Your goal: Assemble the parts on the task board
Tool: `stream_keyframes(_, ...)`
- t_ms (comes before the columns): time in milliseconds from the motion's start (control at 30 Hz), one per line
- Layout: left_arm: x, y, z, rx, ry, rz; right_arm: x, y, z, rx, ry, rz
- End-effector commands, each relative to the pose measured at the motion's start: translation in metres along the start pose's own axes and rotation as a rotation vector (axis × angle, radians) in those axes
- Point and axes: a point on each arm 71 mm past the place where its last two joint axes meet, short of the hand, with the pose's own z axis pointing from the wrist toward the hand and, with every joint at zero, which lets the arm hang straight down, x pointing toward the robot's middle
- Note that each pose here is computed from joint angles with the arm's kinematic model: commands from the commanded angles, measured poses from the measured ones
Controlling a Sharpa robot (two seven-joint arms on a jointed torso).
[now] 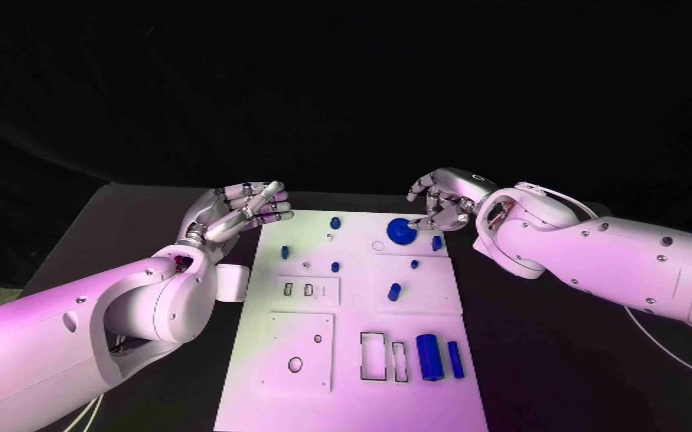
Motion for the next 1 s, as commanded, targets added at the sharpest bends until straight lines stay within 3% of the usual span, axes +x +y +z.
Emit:
stream_keyframes(33, 0.0031, -0.0011, 0.0005, 0.006, 0.02, -0.012, 0.005, -0.007, 0.0, 0.045, 0.088, 0.034)
stream_keyframes(1000, 0.0038, -0.0007, 0.0006, 0.003, 0.022, -0.013, 0.032, -0.006, 0.017, 0.071, 0.166, 0.047)
